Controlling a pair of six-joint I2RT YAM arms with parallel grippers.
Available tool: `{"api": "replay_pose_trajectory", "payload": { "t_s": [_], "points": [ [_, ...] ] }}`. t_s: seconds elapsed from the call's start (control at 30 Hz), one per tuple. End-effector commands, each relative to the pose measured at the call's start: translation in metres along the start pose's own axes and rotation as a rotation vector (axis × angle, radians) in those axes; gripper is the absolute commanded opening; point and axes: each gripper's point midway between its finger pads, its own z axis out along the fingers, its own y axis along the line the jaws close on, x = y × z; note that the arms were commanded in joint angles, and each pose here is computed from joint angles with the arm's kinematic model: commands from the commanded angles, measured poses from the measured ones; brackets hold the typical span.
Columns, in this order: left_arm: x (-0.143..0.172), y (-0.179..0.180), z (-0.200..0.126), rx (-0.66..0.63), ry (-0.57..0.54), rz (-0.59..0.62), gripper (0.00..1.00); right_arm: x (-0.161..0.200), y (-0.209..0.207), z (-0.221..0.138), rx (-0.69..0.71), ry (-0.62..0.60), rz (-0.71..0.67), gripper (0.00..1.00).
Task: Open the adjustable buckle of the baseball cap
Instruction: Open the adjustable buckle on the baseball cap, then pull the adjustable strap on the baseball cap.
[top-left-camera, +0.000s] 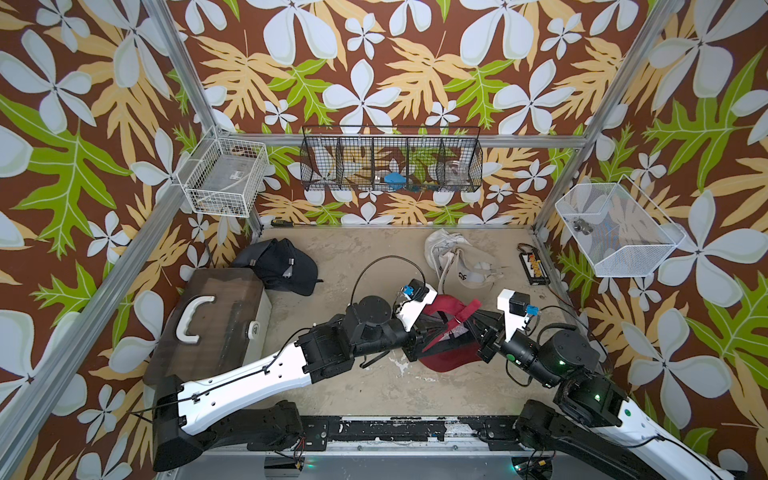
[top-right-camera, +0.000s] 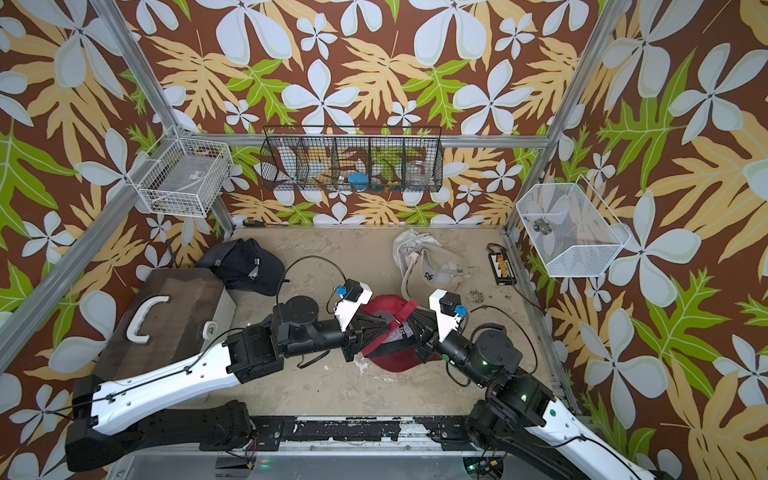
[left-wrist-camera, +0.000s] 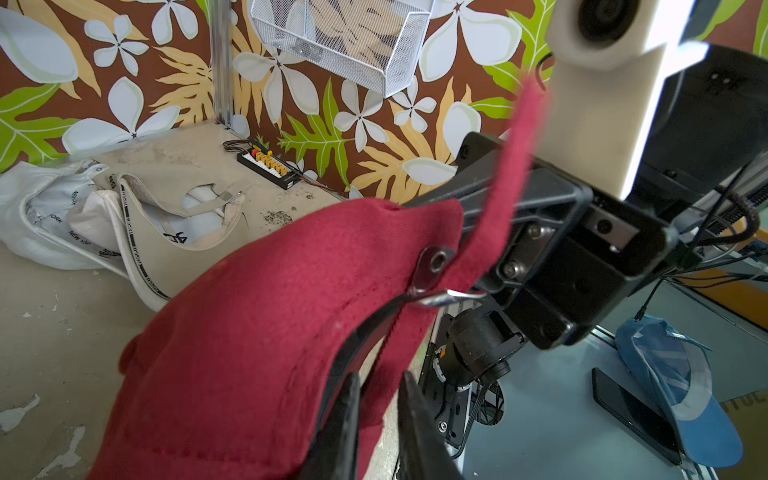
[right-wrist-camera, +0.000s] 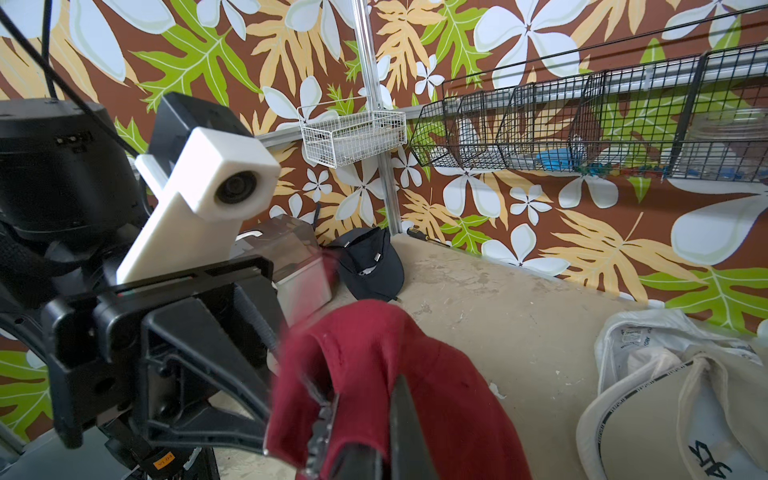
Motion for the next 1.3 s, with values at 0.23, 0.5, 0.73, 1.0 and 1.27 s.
{"api": "replay_pose_trajectory", "payload": {
  "t_s": [0.23, 0.5, 0.73, 1.0, 1.27],
  "points": [
    [-0.011, -0.006, -0.008, 0.021, -0.054, -0.008, 0.28, -0.012, 0.003, 0.000, -0.013, -0.043, 0.025, 0.00],
    [-0.010, -0.010, 0.000, 0.036, -0.042, 0.001, 0.37, -0.010, 0.009, 0.004, -0.047, -0.034, 0.041, 0.00],
    [-0.011, -0.010, 0.004, 0.032, -0.044, 0.012, 0.41, -0.007, 0.013, 0.008, -0.073, -0.021, 0.057, 0.00],
    [-0.012, -0.011, 0.009, 0.036, -0.044, 0.016, 0.40, -0.007, 0.016, 0.008, -0.091, -0.022, 0.068, 0.00],
    [-0.012, -0.013, 0.013, 0.043, -0.039, 0.018, 0.17, -0.007, 0.015, 0.007, -0.086, -0.021, 0.065, 0.00]
  ]
}}
